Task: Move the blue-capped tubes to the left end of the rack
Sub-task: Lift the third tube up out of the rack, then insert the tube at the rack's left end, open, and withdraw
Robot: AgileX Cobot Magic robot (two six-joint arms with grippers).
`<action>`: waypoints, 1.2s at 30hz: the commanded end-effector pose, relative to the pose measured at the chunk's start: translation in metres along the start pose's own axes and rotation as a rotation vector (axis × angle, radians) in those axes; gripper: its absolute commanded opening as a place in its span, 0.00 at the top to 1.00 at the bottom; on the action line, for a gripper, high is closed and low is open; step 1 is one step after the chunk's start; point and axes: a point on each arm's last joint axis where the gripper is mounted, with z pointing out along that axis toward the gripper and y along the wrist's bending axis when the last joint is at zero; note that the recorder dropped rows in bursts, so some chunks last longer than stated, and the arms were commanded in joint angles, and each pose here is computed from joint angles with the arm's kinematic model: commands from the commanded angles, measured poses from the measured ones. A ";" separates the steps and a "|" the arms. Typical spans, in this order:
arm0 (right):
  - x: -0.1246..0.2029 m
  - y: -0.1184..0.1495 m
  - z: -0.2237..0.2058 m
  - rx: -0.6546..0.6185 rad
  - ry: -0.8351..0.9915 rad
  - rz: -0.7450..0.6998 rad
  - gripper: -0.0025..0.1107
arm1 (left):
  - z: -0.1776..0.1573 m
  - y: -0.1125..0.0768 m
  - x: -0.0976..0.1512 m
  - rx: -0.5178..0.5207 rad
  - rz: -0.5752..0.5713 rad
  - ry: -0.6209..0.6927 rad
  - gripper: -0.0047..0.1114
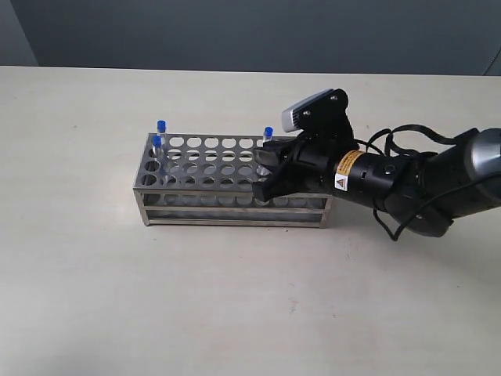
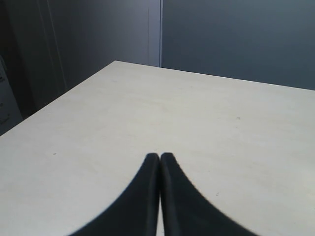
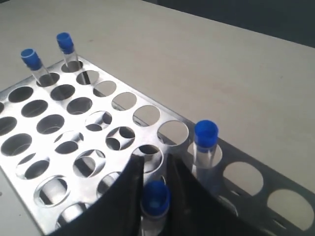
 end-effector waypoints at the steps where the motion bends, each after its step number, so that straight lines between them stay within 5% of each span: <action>1: -0.016 0.001 -0.007 -0.005 -0.044 -0.020 0.98 | -0.001 0.000 -0.001 -0.002 -0.002 -0.006 0.95; 15: -0.120 0.042 -0.024 -0.125 -0.254 -0.227 0.98 | -0.001 0.000 -0.001 -0.002 -0.002 -0.006 0.95; 24: -0.108 0.083 0.032 -0.239 -0.194 -0.256 0.98 | -0.001 0.000 -0.001 -0.002 -0.002 -0.006 0.95; 36: -0.085 0.084 0.067 -0.265 -0.108 -0.258 0.98 | -0.001 0.000 -0.001 -0.002 -0.002 -0.006 0.95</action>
